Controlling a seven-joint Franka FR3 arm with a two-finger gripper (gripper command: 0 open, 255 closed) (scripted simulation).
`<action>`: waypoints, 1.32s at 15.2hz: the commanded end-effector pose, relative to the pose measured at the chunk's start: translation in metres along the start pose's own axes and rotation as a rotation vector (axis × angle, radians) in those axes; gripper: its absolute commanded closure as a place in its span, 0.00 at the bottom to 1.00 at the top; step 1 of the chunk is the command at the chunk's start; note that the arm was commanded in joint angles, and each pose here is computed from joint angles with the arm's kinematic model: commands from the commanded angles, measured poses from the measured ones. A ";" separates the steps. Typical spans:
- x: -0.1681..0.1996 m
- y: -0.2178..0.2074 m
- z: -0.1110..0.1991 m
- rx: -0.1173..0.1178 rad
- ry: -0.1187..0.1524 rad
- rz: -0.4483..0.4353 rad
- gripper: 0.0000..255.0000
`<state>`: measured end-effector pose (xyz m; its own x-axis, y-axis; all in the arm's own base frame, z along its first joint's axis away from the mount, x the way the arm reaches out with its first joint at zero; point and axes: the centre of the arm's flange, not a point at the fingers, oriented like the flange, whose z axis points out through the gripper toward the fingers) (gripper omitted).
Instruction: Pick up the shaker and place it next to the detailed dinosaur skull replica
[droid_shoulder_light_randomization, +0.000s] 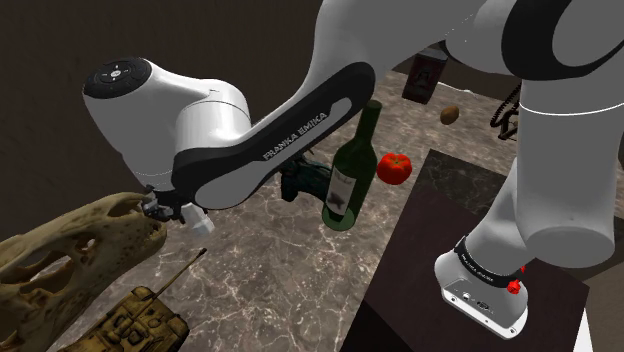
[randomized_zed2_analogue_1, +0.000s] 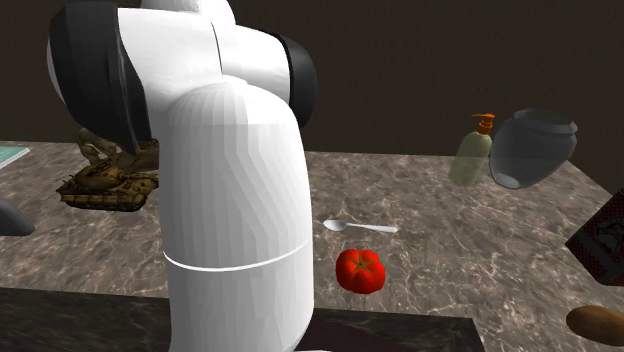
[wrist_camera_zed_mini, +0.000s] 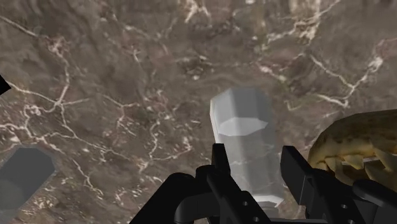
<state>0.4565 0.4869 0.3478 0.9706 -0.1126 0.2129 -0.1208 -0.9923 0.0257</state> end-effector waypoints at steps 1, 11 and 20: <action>0.000 0.000 0.000 0.000 0.000 0.000 1.00; 0.000 0.000 -0.013 0.000 0.000 0.000 0.00; 0.000 0.000 -0.050 0.000 0.000 0.000 0.00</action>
<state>0.4463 0.4893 0.3963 0.9705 -0.1126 0.2132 -0.1207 -0.9924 0.0253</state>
